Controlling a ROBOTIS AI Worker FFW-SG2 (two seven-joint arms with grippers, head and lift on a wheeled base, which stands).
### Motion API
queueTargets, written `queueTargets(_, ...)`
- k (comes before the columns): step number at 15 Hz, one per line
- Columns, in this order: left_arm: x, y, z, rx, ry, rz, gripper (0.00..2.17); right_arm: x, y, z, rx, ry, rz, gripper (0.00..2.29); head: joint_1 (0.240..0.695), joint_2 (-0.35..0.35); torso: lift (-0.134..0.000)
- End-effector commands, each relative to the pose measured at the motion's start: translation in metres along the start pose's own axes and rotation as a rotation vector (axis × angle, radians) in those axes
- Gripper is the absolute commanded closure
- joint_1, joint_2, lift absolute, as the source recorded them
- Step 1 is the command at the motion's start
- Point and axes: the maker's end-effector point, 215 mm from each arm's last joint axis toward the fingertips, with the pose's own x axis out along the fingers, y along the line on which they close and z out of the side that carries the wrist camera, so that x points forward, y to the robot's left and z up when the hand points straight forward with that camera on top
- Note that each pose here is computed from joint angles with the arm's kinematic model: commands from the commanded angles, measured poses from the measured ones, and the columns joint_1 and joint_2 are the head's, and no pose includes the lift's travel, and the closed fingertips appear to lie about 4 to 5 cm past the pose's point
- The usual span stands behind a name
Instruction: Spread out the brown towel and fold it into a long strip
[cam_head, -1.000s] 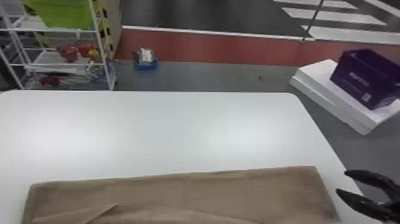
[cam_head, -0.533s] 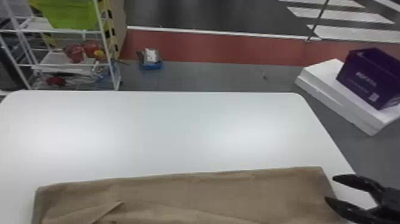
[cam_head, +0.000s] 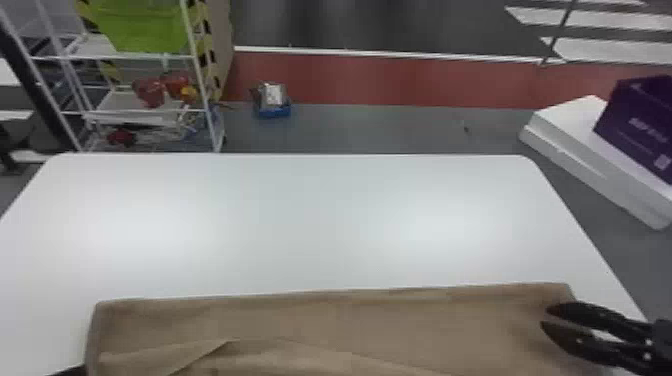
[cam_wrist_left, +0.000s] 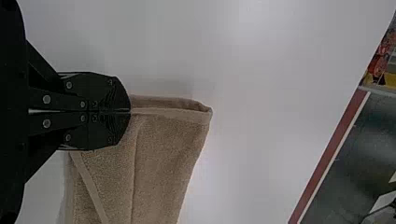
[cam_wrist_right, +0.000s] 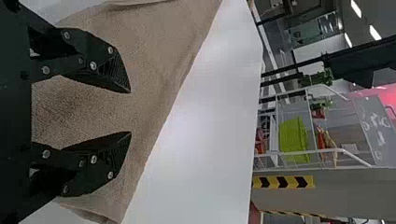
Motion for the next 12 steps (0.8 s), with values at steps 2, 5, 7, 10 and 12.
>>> queueTargets(2, 0.004, 0.001, 0.003, -0.009, -0.004, 0.0, 1.8, 0.008, 0.001, -0.011, -0.012, 0.025, 0.02, 1.95, 0.695, -0.051, -0.123)
queueTargets(5, 0.005, -0.002, 0.013, -0.007, -0.021, -0.007, 1.8, 0.014, 0.002, -0.015, -0.013, 0.039, 0.029, 1.95, 0.695, -0.042, -0.123)
queueTargets(7, 0.006, -0.004, 0.02, -0.003, -0.034, -0.009, 1.8, 0.016, 0.0, -0.017, -0.014, 0.046, 0.029, 1.95, 0.695, -0.038, -0.123)
queueTargets(10, 0.004, -0.003, 0.024, 0.0, -0.041, -0.001, 1.8, 0.019, -0.003, -0.017, -0.019, 0.051, 0.028, 1.95, 0.695, -0.033, -0.123)
queueTargets(12, 0.004, -0.001, 0.026, 0.001, -0.041, 0.011, 1.8, 0.021, -0.006, -0.018, -0.018, 0.051, 0.027, 1.95, 0.695, -0.031, -0.123)
